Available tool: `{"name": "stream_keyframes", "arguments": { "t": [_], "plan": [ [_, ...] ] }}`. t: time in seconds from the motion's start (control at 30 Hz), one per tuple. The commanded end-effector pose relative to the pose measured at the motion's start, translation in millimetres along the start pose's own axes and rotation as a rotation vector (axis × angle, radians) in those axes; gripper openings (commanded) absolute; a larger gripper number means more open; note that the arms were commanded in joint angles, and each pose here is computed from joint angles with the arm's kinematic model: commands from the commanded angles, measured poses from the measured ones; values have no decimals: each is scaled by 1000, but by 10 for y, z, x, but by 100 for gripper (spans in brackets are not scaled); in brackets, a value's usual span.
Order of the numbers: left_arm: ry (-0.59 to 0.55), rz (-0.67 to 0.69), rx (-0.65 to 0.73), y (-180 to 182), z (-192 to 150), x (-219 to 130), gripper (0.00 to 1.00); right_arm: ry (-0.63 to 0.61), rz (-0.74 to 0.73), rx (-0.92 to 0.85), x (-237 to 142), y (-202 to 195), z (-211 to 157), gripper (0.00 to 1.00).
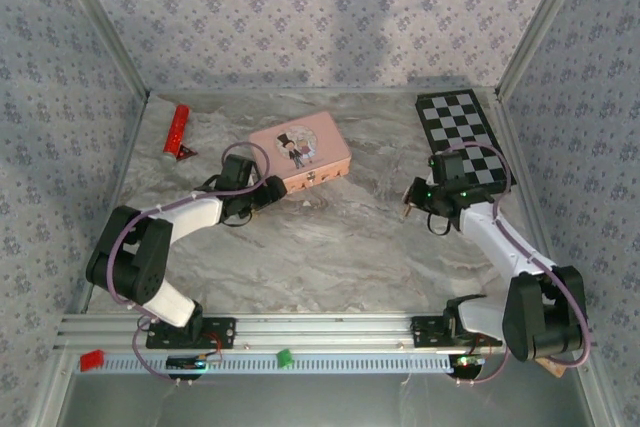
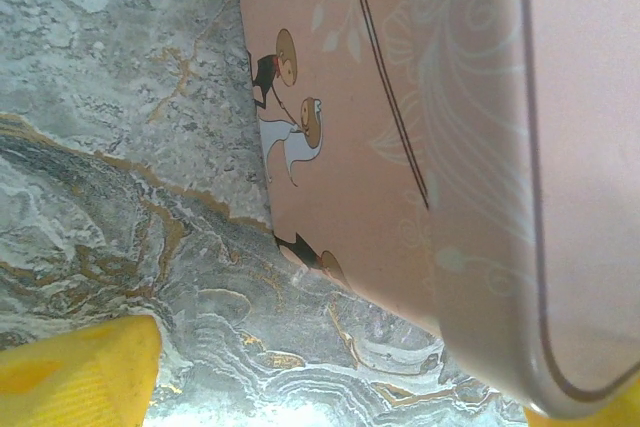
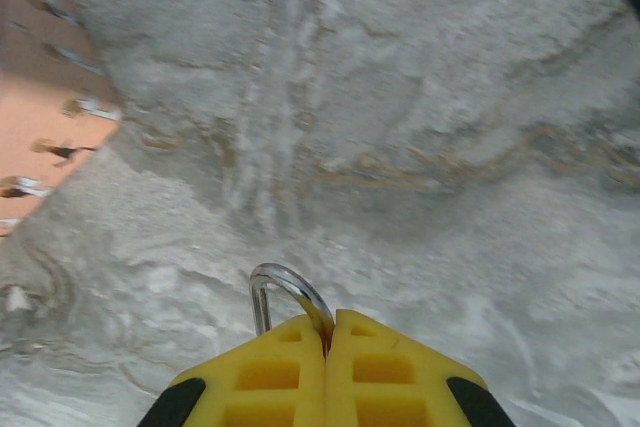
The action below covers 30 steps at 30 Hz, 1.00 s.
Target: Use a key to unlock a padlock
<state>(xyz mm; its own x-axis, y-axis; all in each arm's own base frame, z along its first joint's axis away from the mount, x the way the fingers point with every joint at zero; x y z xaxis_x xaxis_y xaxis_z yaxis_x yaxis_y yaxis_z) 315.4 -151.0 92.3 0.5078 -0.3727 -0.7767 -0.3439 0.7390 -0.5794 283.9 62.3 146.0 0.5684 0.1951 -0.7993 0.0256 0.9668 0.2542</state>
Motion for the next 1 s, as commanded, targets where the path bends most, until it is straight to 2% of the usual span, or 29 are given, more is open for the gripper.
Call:
{"name": "stream_keyframes", "arguments": {
  "t": [0.0,0.17,0.7,0.97],
  "plan": [
    [-16,7,-2,7,57,-19,89,48,-87,4,-39,-165,-66,0],
    [-5,-3,-30,70,-4,-14,89,94,-106,20,105,-222,-108,0],
    [-15,9,-17,84,14,-59,89,142,-27,-20,566,-11,10,0],
    [-12,20,-7,89,50,-57,89,164,-26,-18,730,-50,13,0]
  ]
}}
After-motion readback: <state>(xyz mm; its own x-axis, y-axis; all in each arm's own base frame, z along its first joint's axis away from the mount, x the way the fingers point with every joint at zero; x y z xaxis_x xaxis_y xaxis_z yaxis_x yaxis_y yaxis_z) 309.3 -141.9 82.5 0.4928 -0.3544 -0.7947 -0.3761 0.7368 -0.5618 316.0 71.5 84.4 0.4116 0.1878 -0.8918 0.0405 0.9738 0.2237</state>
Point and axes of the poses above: each hand's point on the last joint's axis, 136 mm out from that joint toward the fingers, its own x axis out along the fingers, its own y axis along the line the jaws close on, z = x × y, the point moved 5 cm from there along -x, back along the fingers, and after that the axes turned 11 degrees about -x, right-handed, at the moved point
